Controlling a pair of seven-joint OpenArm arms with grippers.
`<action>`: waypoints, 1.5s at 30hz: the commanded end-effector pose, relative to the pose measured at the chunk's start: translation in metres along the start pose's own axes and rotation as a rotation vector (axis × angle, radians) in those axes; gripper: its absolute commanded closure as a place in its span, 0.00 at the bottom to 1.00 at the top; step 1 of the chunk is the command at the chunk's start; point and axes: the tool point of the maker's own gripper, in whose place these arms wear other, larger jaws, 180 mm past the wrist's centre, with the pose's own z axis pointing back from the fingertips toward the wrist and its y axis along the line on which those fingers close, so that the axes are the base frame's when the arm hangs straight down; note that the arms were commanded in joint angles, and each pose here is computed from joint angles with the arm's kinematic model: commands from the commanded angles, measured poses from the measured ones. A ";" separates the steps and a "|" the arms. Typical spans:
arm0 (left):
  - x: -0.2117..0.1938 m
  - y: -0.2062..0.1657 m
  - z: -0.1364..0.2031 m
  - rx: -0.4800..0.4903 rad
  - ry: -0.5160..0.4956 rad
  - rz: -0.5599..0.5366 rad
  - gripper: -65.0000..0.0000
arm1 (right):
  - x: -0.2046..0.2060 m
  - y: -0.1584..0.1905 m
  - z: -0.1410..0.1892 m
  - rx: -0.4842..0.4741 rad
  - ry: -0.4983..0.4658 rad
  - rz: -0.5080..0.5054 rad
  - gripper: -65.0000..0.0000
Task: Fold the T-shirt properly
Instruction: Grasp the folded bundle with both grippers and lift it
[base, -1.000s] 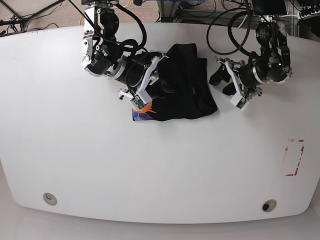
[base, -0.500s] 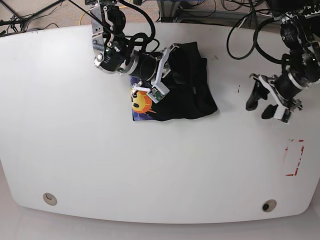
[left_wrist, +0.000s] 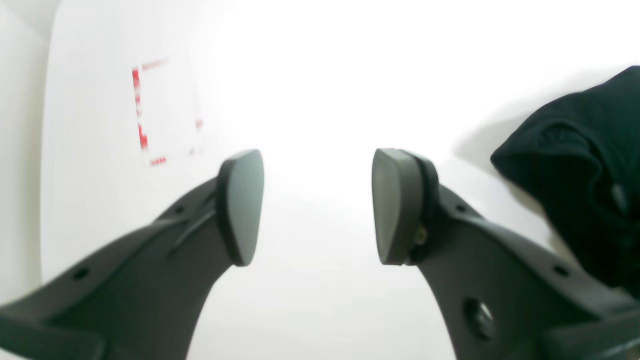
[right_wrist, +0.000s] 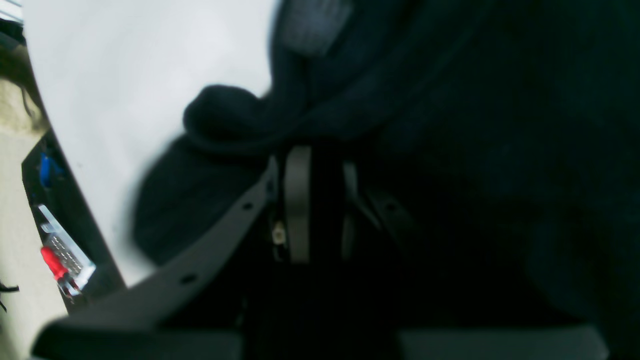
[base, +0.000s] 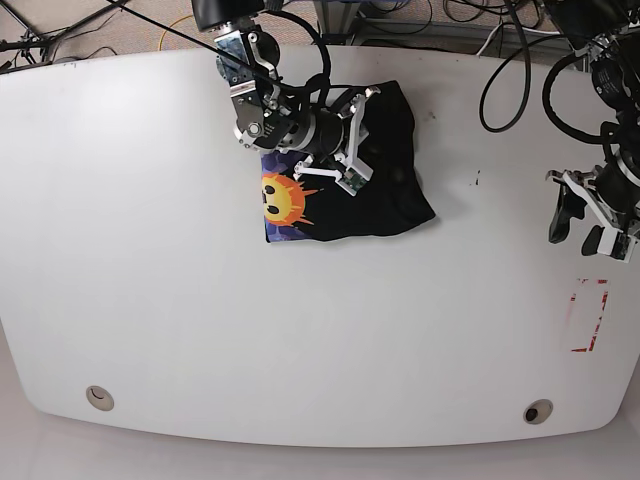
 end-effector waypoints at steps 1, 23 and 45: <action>0.018 -0.007 -0.002 -0.024 -0.051 -0.038 0.50 | 0.024 -0.001 0.006 -0.005 -0.070 0.026 0.89; -0.001 -0.200 -0.062 -0.424 0.064 -0.201 0.50 | 0.072 -0.108 0.102 -0.287 -0.208 0.096 0.89; -0.064 -0.299 -0.059 -0.594 0.220 -0.204 0.50 | 0.068 -0.162 0.083 -0.291 -0.212 0.026 0.89</action>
